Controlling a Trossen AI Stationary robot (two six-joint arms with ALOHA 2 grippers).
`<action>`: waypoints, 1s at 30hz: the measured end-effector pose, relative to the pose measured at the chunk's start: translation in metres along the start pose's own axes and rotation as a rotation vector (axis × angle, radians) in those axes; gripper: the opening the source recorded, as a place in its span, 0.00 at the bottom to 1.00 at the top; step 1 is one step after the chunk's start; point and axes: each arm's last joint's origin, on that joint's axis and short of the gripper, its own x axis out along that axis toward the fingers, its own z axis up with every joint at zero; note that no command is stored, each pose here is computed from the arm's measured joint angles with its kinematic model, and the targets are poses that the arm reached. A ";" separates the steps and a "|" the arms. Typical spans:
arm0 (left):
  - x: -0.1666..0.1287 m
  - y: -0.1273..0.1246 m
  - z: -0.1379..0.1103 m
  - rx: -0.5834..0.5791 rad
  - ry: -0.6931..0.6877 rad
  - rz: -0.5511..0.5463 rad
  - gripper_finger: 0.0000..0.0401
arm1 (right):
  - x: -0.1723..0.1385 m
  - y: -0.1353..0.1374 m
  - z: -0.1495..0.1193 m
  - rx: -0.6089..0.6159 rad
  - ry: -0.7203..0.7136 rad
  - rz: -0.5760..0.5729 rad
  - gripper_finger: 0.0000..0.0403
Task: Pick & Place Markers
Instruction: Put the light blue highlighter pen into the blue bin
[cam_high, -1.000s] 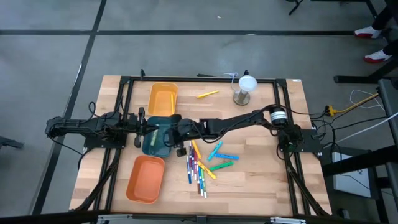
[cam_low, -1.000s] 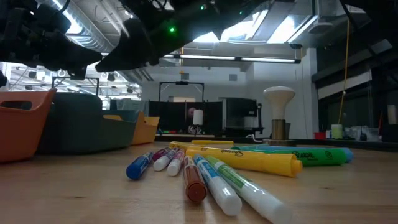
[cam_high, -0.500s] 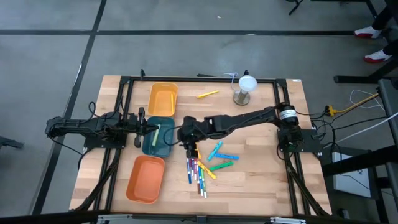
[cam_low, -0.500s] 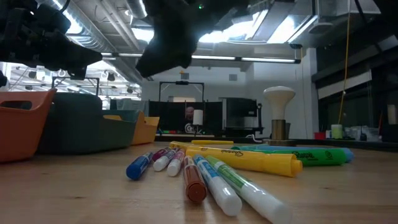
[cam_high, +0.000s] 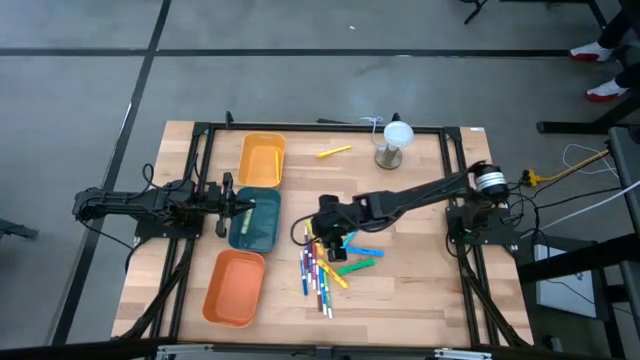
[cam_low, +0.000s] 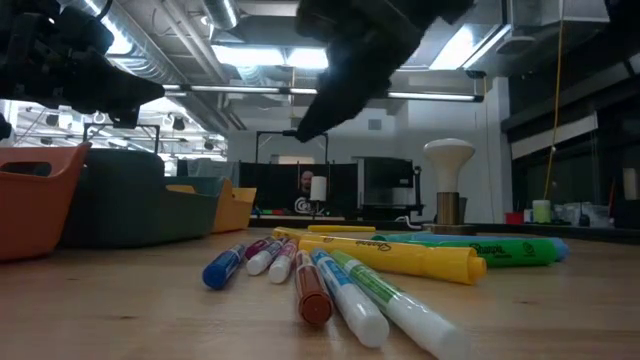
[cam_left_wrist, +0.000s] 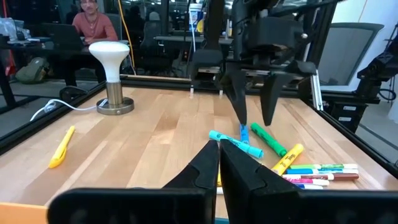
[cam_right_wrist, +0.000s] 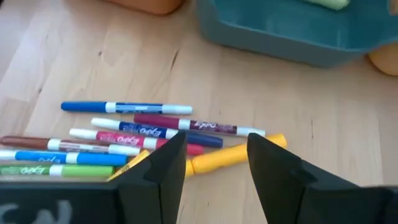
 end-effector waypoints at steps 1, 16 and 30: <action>0.000 0.000 0.000 0.000 -0.001 0.000 0.02 | -0.002 0.000 -0.004 0.017 -0.011 0.000 0.42; 0.000 0.000 0.000 0.000 -0.005 0.000 0.02 | -0.016 -0.008 -0.016 0.102 -0.108 -0.016 0.42; 0.000 0.000 0.000 0.000 -0.005 0.000 0.02 | -0.015 -0.014 -0.019 0.008 -0.088 0.060 0.42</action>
